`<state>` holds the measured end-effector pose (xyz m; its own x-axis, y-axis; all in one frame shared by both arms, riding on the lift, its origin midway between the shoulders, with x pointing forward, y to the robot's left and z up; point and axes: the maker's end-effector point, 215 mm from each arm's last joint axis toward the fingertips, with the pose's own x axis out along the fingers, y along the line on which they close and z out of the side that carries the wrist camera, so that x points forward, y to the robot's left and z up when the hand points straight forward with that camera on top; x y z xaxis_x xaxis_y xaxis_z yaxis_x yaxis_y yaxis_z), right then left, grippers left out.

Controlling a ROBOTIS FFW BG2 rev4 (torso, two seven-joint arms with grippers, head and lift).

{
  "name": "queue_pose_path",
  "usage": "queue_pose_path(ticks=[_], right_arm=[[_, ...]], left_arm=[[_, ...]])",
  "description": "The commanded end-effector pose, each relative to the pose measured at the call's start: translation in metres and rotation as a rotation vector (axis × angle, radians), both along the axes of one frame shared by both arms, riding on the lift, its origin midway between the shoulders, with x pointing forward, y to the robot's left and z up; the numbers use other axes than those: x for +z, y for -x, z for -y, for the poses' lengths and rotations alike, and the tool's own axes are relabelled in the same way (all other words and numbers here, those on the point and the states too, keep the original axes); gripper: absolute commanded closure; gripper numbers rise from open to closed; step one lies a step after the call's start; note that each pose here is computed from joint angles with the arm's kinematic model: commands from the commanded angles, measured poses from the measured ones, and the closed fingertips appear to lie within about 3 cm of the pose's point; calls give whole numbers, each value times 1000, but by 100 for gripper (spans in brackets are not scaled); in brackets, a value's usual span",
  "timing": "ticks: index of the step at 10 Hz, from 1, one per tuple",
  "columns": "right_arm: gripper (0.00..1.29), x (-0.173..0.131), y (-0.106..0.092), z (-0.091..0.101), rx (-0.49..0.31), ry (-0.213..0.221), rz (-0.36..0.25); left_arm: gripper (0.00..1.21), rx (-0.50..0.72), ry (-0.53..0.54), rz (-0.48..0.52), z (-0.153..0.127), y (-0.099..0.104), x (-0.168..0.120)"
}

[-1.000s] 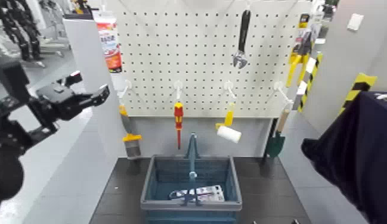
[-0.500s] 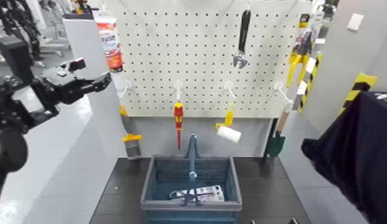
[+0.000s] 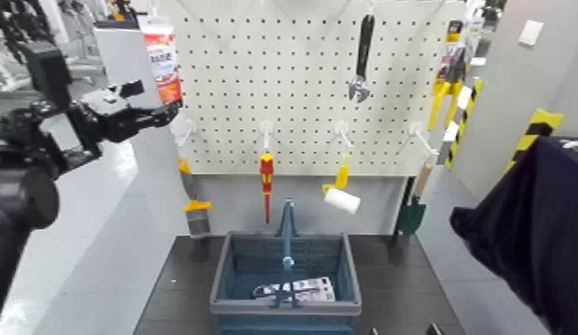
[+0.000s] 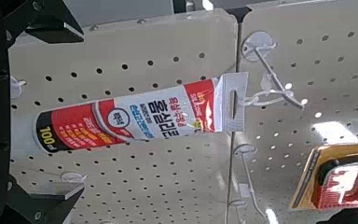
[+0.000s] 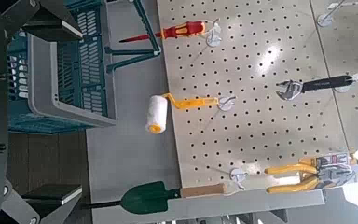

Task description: Put the red glue tube into the crate.

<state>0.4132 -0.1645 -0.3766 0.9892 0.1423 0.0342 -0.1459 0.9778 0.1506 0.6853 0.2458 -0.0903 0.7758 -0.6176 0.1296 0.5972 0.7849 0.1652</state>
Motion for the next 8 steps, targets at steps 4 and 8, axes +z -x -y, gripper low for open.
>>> queue_pose_path(ticks=[4,8], right_arm=[[15,-2,-3,-5,14,-10,-4],[15,-2,-4,-3,15,-16,-5]], left_arm=[[23,-57,-30,13,28,-14,10],[57,-116,-51,19,47,-13,22]])
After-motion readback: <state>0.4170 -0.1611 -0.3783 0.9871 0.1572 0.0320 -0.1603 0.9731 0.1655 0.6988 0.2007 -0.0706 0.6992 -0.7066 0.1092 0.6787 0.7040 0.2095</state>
